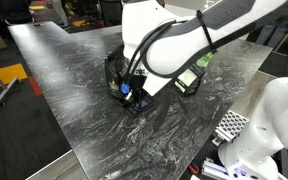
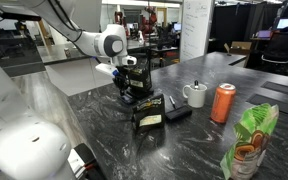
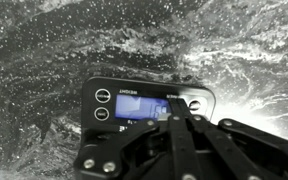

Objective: Press the left button on the scale

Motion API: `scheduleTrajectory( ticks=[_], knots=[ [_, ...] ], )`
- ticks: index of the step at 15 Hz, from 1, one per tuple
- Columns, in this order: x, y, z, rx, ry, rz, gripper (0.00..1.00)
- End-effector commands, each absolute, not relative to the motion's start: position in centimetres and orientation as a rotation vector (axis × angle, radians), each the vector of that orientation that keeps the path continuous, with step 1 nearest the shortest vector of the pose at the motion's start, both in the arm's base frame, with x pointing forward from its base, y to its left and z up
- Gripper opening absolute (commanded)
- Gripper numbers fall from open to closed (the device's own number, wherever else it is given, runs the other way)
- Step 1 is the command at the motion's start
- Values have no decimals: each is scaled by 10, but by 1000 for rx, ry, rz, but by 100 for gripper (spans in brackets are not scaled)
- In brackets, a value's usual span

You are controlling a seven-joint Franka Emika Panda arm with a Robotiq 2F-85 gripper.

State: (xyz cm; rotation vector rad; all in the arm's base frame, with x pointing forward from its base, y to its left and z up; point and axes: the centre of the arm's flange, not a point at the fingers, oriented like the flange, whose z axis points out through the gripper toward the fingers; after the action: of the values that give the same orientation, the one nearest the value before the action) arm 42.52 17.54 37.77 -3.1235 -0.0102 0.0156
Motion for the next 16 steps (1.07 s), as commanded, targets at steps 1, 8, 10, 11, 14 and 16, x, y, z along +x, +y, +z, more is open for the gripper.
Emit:
scheduleTrajectory(
  ticks=[1, 8, 10, 11, 14, 16],
  knots=[
    [429, 192, 377, -3126, -69, -7, 0],
    [420, 198, 368, -3129, -98, -14, 0],
    [422, 193, 365, -3145, -76, -19, 0],
    [423, 191, 363, -3147, -74, -18, 0],
    [425, 186, 358, -3130, -96, -14, 0],
    [431, 186, 355, -3113, -123, -8, 0]
  ],
)
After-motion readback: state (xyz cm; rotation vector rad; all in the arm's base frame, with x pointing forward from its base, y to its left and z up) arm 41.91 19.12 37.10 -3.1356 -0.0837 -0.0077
